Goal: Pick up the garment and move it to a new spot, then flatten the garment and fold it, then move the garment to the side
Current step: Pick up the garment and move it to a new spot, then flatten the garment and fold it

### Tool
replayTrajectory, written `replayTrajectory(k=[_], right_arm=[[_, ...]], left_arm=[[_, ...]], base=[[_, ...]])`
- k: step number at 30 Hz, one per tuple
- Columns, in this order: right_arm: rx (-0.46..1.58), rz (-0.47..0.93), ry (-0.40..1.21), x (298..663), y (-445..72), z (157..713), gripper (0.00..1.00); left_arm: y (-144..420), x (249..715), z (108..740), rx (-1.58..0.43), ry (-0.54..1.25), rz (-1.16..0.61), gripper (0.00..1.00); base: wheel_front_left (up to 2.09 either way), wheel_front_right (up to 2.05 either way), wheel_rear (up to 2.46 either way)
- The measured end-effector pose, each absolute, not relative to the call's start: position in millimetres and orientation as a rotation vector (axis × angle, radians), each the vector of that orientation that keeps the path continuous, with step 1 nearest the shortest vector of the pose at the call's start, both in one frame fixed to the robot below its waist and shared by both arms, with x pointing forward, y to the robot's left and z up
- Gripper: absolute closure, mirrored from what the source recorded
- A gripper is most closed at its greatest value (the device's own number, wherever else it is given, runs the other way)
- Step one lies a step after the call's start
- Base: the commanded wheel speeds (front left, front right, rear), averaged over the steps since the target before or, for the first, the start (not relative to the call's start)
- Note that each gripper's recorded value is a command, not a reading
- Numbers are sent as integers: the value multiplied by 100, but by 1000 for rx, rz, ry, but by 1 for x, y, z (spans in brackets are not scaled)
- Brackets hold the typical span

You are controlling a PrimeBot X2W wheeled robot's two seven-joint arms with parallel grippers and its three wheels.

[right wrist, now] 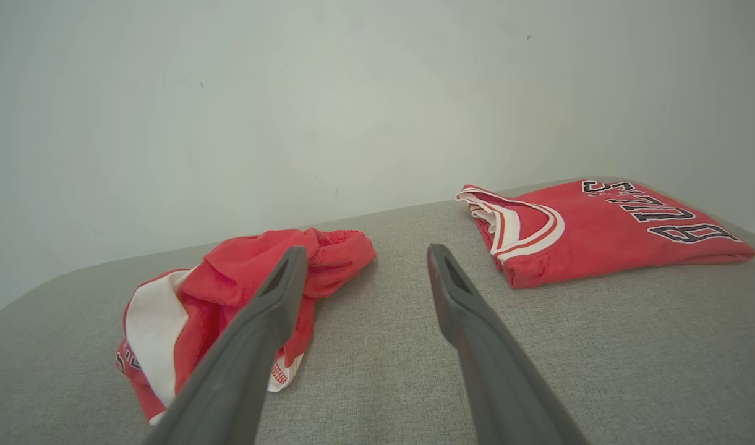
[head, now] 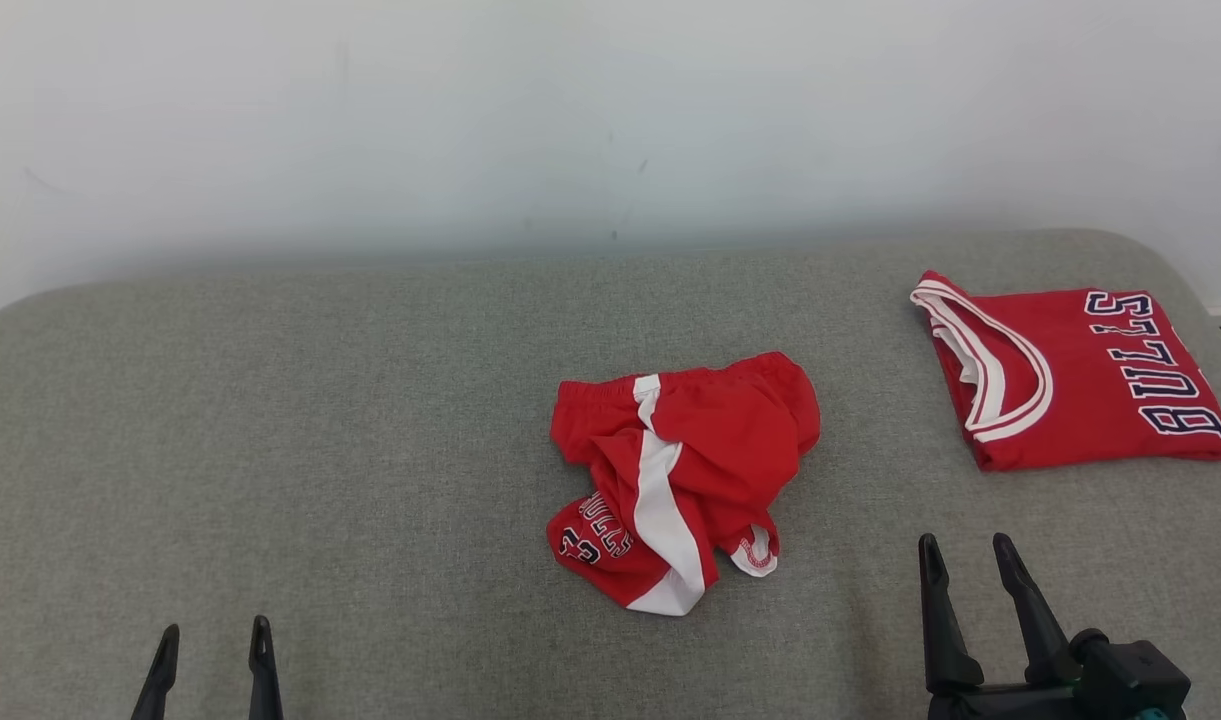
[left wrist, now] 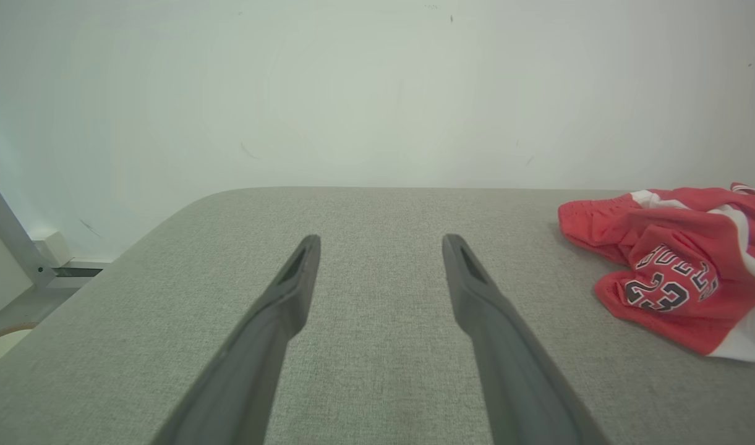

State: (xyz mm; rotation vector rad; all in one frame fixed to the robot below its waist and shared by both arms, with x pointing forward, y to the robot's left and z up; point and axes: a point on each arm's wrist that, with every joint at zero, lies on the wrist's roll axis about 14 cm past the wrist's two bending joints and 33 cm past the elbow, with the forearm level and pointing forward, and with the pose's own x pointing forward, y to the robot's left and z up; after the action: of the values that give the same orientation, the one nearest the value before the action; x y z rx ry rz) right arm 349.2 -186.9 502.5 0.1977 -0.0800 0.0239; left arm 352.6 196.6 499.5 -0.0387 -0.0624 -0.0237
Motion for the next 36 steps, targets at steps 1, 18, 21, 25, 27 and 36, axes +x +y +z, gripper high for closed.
replayTrajectory(k=[1,18,21,25,27,36], right_arm=[[198,24,-79,349,-187,502,0],[198,21,-71,348,-187,500,0],[199,21,-71,348,-187,499,0],[199,20,-70,347,-187,499,0],[199,20,-69,347,-188,499,0],[198,19,-69,347,-188,499,0]], left_arm=[[196,352,499,-36,-62,-25,0],[200,352,498,-33,-57,-12,0],[200,352,498,-32,-57,-10,0],[200,352,498,-31,-57,-10,0],[200,352,497,-26,-56,-11,0],[201,353,498,-23,-56,-9,0]], base=[[0,0,0],[0,0,0],[0,0,0],[0,0,0],[0,0,0],[0,0,0]])
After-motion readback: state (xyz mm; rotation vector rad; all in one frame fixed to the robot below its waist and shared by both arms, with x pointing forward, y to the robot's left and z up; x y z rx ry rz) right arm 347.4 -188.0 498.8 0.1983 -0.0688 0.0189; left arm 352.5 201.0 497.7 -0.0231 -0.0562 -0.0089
